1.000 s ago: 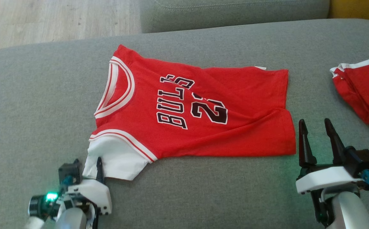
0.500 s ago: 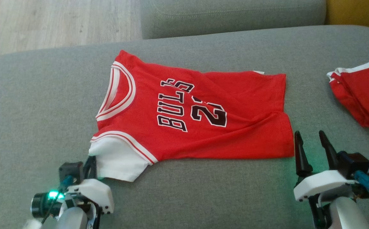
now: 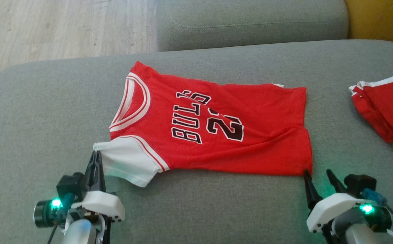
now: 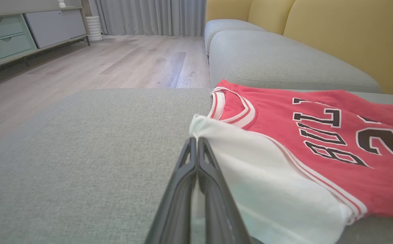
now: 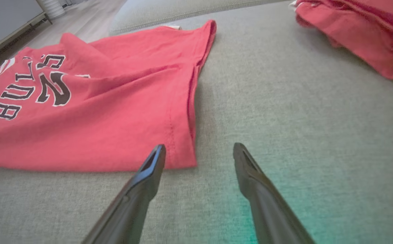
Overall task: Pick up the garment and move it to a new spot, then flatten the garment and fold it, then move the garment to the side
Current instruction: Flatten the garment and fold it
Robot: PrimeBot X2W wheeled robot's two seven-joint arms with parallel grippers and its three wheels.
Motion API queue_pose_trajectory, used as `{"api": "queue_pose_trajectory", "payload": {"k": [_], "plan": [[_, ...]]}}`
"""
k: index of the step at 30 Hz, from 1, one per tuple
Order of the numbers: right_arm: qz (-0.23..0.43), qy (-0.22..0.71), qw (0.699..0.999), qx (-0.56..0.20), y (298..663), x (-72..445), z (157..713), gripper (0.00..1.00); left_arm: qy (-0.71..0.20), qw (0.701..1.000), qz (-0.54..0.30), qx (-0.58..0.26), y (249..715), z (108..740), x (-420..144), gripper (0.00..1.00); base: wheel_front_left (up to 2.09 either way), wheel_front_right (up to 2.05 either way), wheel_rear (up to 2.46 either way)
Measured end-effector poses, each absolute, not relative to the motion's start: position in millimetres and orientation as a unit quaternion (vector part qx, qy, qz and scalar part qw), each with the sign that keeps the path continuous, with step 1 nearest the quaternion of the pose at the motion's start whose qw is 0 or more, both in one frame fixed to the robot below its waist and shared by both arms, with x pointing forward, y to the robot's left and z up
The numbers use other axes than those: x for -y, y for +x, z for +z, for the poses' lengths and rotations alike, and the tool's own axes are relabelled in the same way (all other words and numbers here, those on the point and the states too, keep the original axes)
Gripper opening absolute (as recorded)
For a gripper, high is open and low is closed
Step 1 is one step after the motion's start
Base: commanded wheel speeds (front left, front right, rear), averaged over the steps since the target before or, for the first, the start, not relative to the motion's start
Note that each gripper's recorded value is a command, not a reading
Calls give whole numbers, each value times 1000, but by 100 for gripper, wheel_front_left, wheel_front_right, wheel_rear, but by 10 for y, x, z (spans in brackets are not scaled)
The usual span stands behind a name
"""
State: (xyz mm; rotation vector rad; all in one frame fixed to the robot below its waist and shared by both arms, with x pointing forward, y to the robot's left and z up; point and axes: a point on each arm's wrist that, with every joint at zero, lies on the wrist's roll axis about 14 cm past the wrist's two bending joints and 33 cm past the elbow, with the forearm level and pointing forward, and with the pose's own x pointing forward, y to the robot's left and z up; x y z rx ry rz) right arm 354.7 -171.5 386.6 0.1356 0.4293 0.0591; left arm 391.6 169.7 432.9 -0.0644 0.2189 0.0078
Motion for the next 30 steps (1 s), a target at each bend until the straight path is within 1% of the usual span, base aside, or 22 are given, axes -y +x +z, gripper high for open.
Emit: {"api": "queue_pose_trajectory", "payload": {"k": [2,8,15,23,24,25,26,30], "plan": [[36,75,969,-234,3517,1654,3781,100,-32,993,4,-116,3869,4281,-1701,0,0,0,0],[43,75,963,-255,3499,1603,3666,100,-36,993,0,-115,3878,4281,-1669,0,0,0,0],[48,81,962,-257,3621,1548,3660,100,-36,992,0,-120,3884,4243,-1669,0,0,0,0],[52,76,959,-268,3673,1521,3594,100,-35,992,0,-124,3895,4213,-1671,0,0,0,0],[53,75,959,-269,3686,1517,3590,91,-36,992,0,-123,3902,4215,-1670,0,0,0,0],[54,74,958,-270,3701,1512,3588,7,-39,992,1,-123,3909,4216,-1671,0,0,0,0],[55,72,959,-270,3720,1508,3589,0,-39,992,3,-123,3918,4216,-1674,0,0,0,0],[60,69,959,-267,3755,1487,3611,0,-38,992,2,-116,3971,4263,-1667,0,0,0,0]]}}
